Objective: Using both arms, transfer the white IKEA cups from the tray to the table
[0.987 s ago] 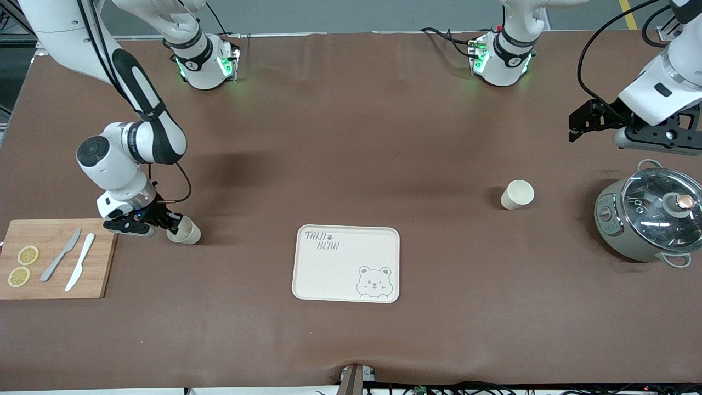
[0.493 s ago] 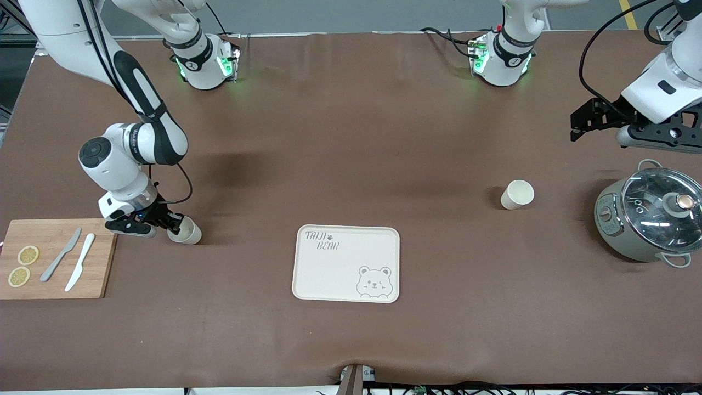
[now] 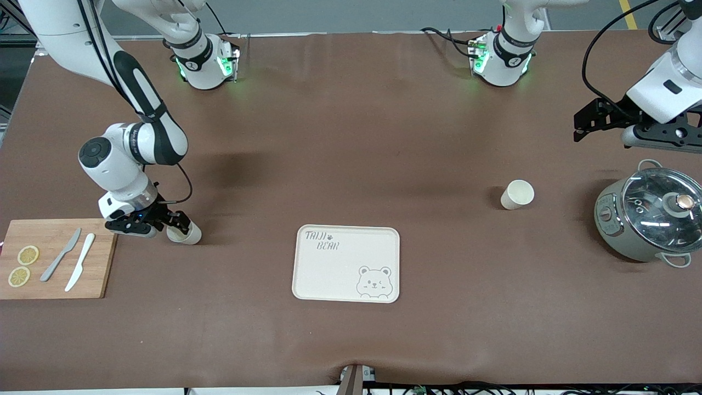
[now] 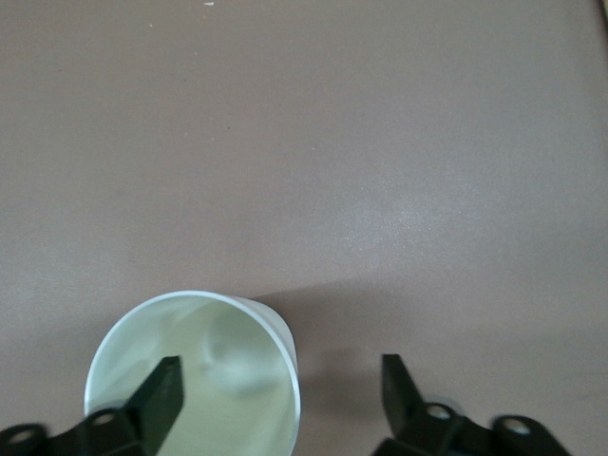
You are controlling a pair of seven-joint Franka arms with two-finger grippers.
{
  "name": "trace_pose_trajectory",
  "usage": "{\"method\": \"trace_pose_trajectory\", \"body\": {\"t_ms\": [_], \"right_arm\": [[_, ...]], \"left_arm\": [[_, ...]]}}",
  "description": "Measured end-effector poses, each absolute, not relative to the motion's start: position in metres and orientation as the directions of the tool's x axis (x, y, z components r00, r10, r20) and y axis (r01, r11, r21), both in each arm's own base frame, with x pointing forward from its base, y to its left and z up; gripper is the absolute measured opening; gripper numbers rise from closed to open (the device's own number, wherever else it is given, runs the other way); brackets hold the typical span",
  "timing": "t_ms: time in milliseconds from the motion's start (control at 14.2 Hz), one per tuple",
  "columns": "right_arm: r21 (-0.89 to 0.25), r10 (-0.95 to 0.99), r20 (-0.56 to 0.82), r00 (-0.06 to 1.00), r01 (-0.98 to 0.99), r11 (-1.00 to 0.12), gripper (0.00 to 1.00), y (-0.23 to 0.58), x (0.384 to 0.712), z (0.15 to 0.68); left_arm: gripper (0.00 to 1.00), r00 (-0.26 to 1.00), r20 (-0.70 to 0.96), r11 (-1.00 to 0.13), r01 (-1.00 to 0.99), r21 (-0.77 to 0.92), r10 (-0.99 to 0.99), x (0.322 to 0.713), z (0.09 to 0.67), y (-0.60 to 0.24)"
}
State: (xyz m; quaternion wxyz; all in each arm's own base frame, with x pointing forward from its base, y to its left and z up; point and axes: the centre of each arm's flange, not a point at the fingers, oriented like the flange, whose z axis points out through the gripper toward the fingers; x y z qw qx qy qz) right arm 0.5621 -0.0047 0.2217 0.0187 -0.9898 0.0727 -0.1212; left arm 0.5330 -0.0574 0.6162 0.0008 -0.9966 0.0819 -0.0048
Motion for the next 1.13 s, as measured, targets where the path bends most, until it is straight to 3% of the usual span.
{"method": "trace_pose_trajectory", "body": {"t_ms": [352,1128], "right_arm": [[-0.05,-0.13,0.17,0.977,-0.123,-0.991,1.0,-0.004,0.562,0.272],[-0.026,-0.082,-0.064,0.995,-0.084,-0.996,1.0,-0.002,0.54,0.526]], "left_arm": [[1.0,0.987,0.008,-0.987,-0.163,-0.001,-0.163,0.541,0.613,-0.058],[1.0,0.985,-0.035,-0.986,-0.167,0.006,-0.167,0.558,0.588,-0.061]]}}
